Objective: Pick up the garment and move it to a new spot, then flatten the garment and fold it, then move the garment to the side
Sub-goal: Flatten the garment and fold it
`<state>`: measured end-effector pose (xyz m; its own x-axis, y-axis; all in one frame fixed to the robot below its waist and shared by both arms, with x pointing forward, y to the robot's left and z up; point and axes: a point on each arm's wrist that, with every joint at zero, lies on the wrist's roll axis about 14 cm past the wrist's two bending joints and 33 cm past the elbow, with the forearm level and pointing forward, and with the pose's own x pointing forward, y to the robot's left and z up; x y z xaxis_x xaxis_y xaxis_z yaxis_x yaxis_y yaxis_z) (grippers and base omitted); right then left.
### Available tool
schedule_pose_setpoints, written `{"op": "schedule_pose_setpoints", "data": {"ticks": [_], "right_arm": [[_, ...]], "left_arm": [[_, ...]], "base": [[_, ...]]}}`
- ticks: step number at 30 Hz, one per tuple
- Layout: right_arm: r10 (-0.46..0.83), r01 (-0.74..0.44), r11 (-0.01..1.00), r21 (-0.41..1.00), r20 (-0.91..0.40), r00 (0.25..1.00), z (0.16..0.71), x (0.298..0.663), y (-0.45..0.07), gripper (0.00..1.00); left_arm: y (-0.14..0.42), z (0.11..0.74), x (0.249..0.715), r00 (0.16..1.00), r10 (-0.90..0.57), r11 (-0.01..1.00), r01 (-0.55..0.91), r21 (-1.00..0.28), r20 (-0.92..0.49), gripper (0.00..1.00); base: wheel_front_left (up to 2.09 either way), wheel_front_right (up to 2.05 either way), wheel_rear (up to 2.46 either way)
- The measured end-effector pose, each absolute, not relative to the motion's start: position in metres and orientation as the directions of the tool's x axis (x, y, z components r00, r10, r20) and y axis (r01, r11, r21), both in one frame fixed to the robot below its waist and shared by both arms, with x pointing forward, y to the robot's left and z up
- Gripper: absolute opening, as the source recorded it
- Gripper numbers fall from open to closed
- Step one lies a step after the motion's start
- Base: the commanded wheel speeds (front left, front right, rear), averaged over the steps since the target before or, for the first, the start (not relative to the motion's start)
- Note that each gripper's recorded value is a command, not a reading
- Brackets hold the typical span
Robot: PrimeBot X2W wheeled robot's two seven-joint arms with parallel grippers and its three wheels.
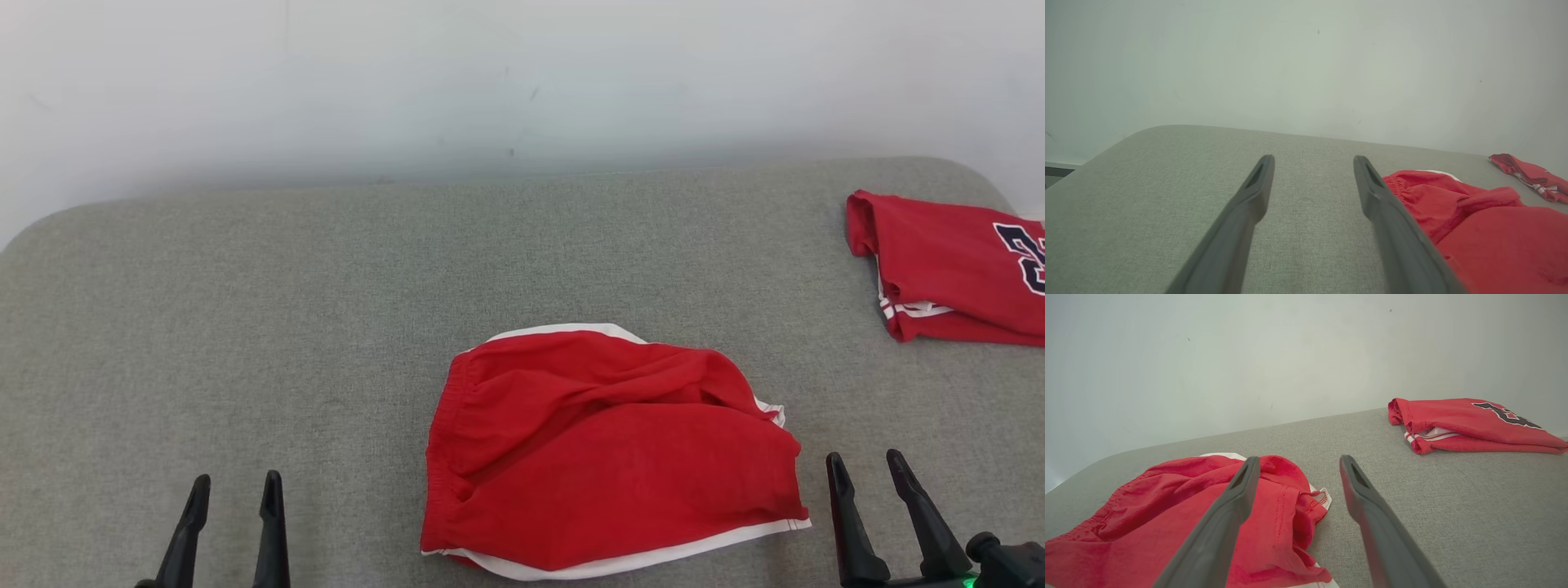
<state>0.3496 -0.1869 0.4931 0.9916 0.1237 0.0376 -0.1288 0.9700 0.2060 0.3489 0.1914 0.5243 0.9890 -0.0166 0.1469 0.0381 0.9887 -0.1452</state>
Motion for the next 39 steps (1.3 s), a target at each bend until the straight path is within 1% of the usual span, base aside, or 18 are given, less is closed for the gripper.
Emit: {"op": "schedule_pose_setpoints", "data": {"ticks": [4, 7, 14, 21, 24, 30, 39], "right_arm": [[0.138, -0.14, 0.973, 0.185, 0.025, 0.99, 0.49, 0.349, -0.187, 1.0], [0.143, -0.141, 0.976, 0.167, -0.004, 0.99, 0.482, 0.349, -0.191, 1.0], [0.143, -0.127, 0.982, 0.141, -0.111, 0.983, 0.452, 0.345, -0.202, 1.0], [0.144, -0.112, 0.983, 0.146, -0.228, 0.963, 0.417, 0.337, -0.205, 1.0], [0.152, -0.116, 0.982, 0.151, -0.254, 0.955, 0.409, 0.34, -0.203, 1.0], [0.194, -0.151, 0.976, 0.154, -0.327, 0.925, 0.386, 0.343, -0.192, 1.0], [0.244, -0.195, 0.967, 0.165, -0.378, 0.893, 0.368, 0.354, -0.175, 1.0]], "left_arm": [[0.181, 0.522, 0.349, 0.989, -0.05, 0.987, 0.07, -0.144, 0.141, 1.0], [0.167, 0.515, 0.348, 0.988, -0.105, 0.983, 0.121, -0.137, 0.117, 1.0], [0.13, 0.48, 0.34, 0.967, -0.253, 0.956, 0.251, -0.152, 0.003, 1.0], [0.106, 0.445, 0.335, 0.938, -0.329, 0.932, 0.305, -0.198, -0.105, 1.0], [0.095, 0.436, 0.337, 0.922, -0.363, 0.92, 0.332, -0.207, -0.132, 1.0], [0.081, 0.428, 0.347, 0.898, -0.411, 0.903, 0.379, -0.201, -0.154, 1.0], [0.074, 0.425, 0.359, 0.886, -0.437, 0.893, 0.405, -0.196, -0.157, 1.0]], "base": [[0.0, 0.0, 0.0], [0.0, 0.0, 0.0], [0.0, 0.0, 0.0], [0.0, 0.0, 0.0], [0.0, 0.0, 0.0], [0.0, 0.0, 0.0], [0.0, 0.0, 0.0]]}}
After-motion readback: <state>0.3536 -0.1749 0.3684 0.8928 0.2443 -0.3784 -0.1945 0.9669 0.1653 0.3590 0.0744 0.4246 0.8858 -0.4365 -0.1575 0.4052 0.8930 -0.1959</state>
